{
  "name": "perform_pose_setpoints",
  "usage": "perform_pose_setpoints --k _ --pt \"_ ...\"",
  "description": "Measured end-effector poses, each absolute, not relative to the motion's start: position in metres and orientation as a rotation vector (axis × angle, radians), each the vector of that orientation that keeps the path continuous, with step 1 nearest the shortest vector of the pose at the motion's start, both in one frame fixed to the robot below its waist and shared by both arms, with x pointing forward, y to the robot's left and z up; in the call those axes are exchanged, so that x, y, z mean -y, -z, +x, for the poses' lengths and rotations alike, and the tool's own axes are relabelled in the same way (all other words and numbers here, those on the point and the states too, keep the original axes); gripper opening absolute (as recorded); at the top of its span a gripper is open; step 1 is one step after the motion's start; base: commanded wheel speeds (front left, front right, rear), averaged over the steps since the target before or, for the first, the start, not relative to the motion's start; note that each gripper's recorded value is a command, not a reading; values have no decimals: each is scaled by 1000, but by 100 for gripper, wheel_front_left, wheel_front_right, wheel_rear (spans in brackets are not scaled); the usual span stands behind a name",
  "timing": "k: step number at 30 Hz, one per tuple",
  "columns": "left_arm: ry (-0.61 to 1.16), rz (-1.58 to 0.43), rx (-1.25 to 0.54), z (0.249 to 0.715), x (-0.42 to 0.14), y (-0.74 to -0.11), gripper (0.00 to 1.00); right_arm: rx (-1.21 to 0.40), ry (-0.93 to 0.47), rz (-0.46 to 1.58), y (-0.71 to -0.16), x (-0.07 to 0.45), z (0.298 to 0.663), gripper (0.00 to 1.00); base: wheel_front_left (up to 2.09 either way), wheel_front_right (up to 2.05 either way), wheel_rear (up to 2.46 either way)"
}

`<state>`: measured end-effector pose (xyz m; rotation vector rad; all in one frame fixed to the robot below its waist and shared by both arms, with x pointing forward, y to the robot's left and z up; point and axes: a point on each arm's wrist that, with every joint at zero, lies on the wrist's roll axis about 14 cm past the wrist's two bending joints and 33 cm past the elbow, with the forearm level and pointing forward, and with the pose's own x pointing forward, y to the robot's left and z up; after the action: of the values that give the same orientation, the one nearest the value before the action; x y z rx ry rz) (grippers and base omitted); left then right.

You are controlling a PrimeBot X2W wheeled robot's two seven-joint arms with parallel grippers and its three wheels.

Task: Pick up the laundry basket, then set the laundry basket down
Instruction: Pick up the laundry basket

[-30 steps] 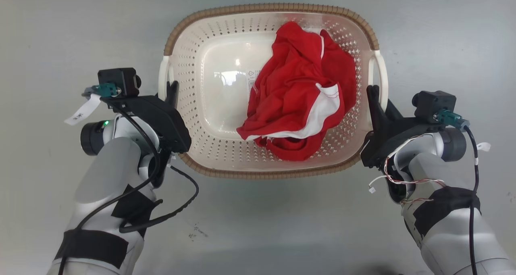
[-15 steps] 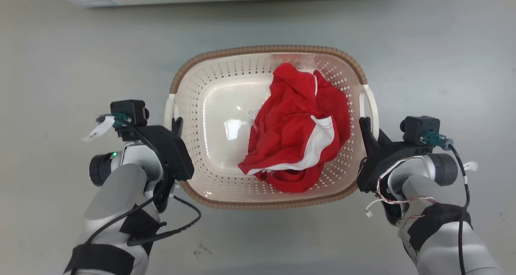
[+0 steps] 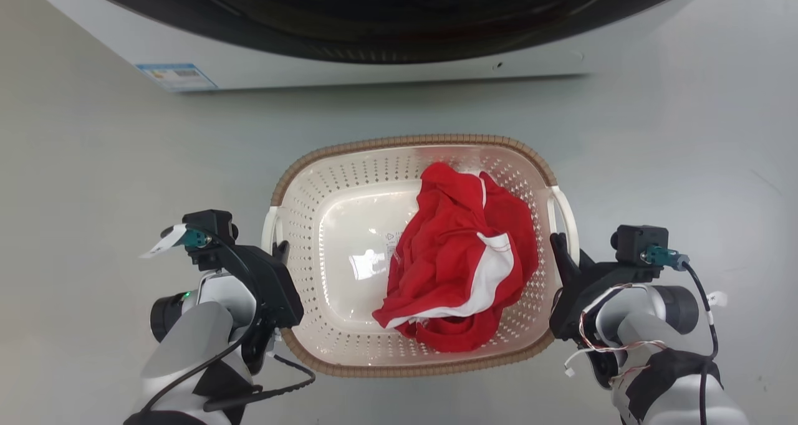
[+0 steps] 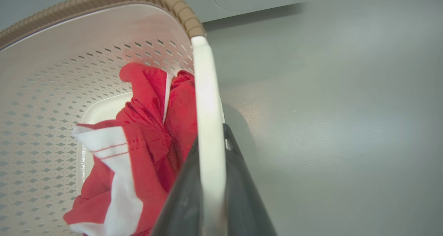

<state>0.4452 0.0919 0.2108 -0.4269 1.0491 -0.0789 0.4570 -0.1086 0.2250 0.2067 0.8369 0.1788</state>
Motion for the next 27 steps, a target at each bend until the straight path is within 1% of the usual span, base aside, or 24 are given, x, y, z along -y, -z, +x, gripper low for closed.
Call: perform_pose_setpoints --k 16,27 --pt "107 -452 -1004 433 -88 -272 0 -776 -180 226 -284 109 440 0 0 0 0" --pt "137 -445 -1031 406 -85 -297 0 -798 -180 249 -307 109 410 0 0 0 0"
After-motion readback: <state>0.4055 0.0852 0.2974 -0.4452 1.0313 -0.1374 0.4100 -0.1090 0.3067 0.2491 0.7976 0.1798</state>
